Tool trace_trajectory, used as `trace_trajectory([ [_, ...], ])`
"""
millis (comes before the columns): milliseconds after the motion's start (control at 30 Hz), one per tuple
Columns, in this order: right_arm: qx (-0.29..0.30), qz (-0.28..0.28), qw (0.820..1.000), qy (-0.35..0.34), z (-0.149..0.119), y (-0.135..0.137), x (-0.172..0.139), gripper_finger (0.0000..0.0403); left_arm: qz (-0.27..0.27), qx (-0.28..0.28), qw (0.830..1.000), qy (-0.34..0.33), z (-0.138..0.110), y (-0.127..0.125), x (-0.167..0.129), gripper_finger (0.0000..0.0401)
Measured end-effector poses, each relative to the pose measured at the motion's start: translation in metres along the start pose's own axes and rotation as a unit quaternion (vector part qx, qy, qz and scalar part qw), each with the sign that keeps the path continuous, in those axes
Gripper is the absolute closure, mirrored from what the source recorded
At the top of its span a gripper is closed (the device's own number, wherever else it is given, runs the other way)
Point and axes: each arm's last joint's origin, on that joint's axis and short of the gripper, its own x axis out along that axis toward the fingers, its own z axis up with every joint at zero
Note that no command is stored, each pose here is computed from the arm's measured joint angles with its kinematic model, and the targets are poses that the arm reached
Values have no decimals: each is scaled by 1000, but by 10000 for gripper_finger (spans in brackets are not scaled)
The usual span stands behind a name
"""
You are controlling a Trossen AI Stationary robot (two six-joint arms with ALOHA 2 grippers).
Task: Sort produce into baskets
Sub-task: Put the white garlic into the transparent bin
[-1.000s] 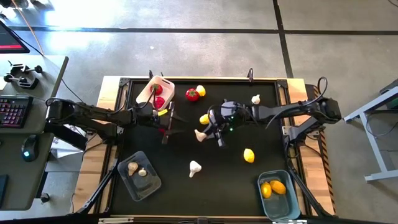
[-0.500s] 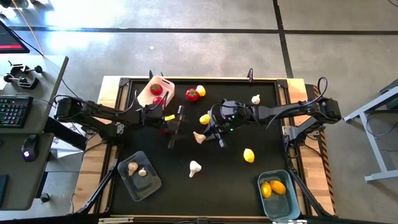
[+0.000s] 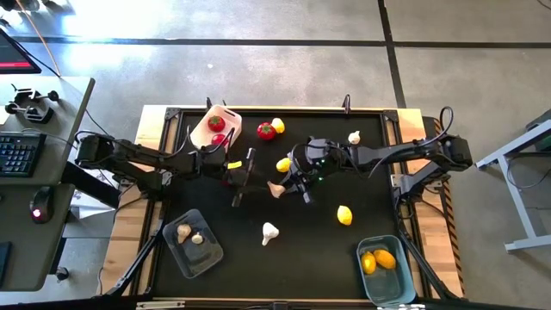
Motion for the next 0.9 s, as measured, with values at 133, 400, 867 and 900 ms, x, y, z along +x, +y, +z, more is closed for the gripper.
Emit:
trace_trajectory([
  [133,-1,4,1000,-2,0,0,0,315,-1,2,1000,1,-1,0,0,327],
  [400,8,-7,1000,-3,0,0,1,269,-4,5,1000,5,-2,0,0,392],
  [867,-9,-24,1000,-15,23,2,-6,145,-14,24,999,40,-2,-2,-7,400],
  [900,-16,-29,999,-11,24,2,-8,144,-15,23,999,42,0,-2,-9,400],
])
